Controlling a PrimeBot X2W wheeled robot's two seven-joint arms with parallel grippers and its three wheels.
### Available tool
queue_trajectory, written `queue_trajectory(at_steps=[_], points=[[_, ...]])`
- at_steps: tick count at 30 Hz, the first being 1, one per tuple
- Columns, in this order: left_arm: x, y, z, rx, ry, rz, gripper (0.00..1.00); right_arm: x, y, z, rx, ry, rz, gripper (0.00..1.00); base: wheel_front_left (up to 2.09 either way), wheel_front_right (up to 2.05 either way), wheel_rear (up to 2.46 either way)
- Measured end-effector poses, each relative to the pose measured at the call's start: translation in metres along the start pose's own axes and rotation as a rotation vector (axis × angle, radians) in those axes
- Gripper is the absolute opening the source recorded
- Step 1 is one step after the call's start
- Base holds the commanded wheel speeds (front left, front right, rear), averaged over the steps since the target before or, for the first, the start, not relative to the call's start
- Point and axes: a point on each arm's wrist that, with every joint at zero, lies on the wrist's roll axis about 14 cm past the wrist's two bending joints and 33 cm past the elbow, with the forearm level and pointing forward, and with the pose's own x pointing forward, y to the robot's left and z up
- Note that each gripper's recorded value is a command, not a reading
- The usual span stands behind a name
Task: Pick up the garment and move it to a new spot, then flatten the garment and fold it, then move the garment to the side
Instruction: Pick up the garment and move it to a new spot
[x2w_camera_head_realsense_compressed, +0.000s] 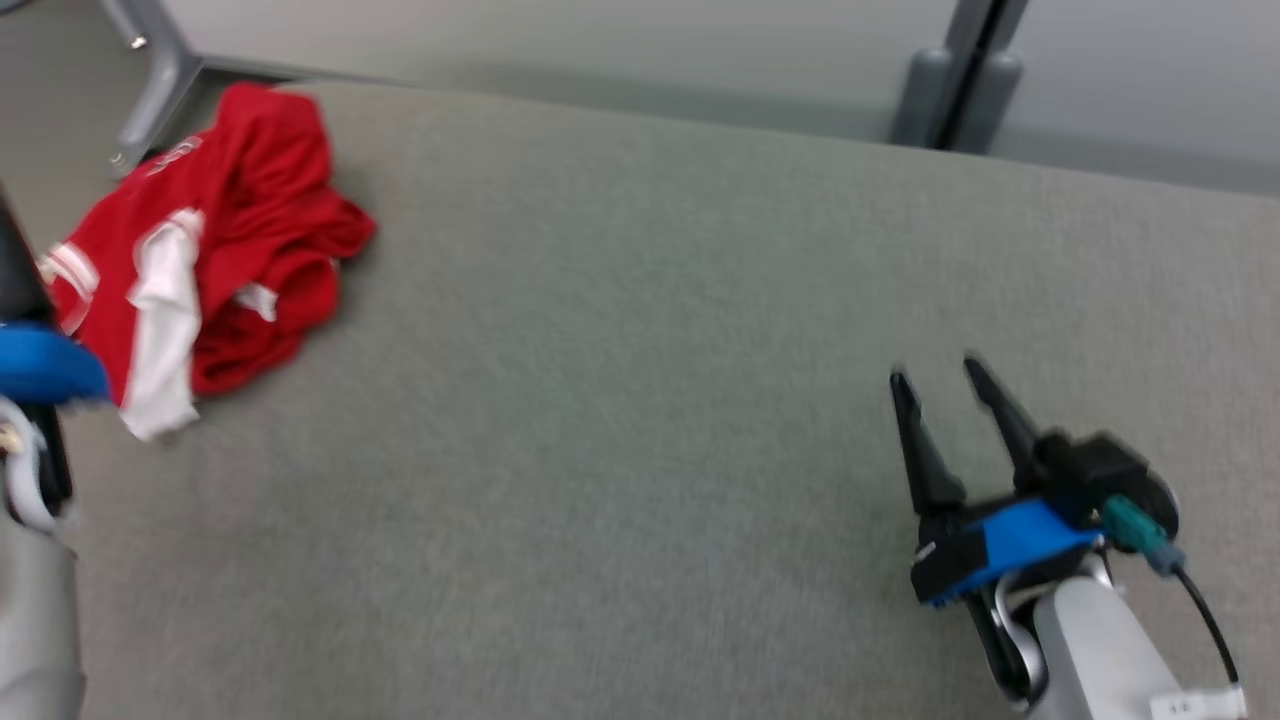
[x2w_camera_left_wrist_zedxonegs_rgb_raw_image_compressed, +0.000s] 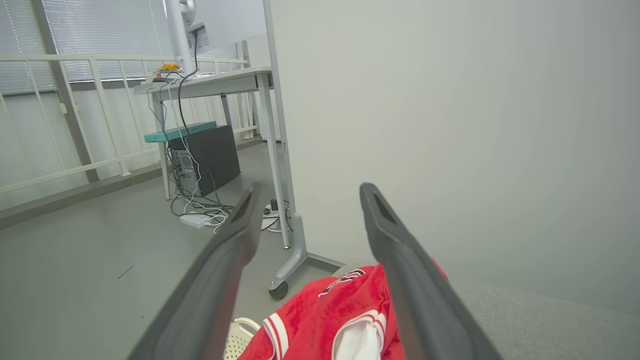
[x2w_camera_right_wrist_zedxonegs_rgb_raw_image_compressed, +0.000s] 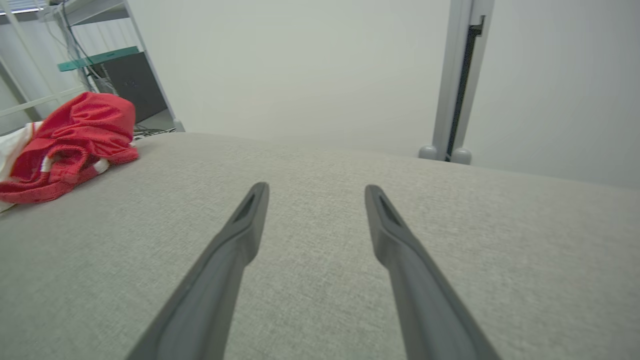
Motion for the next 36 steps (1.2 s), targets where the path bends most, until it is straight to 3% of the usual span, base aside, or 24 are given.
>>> queue_trajectory(at_steps=[6,13,19,24,28,29,30,36], points=[[0.063,-0.022,-0.004,0.022,0.009,-0.035,1.0,0.001,-0.046,0.002,-0.065,-0.031,-0.098,1.0,0.0,0.0,0.0],[0.095,-0.04,-0.053,0.061,0.163,-0.073,1.0,-0.003,-0.075,-0.003,-0.097,-0.036,-0.16,1.0,0.0,0.0,0.0],[0.084,-0.055,-0.126,0.101,0.443,-0.121,1.0,-0.006,-0.089,-0.011,-0.109,-0.019,-0.187,1.0,0.0,0.0,0.0],[0.059,-0.05,-0.17,0.064,0.665,-0.094,1.0,-0.007,-0.094,-0.01,-0.118,-0.018,-0.195,1.0,0.0,0.0,0.0],[0.049,-0.054,-0.183,0.032,0.726,-0.091,1.0,-0.006,-0.094,-0.009,-0.12,-0.02,-0.195,1.0,0.0,0.0,0.0],[0.047,-0.055,-0.185,0.033,0.732,-0.092,0.34,-0.006,-0.093,-0.009,-0.12,-0.022,-0.192,1.0,0.0,0.0,0.0],[0.046,-0.055,-0.185,0.022,0.727,-0.089,0.0,-0.005,-0.092,-0.008,-0.12,-0.024,-0.189,1.0,0.0,0.0,0.0],[0.055,-0.056,-0.166,0.031,0.604,-0.106,0.0,-0.004,-0.085,-0.004,-0.12,-0.029,-0.17,1.0,0.0,0.0,0.0]])
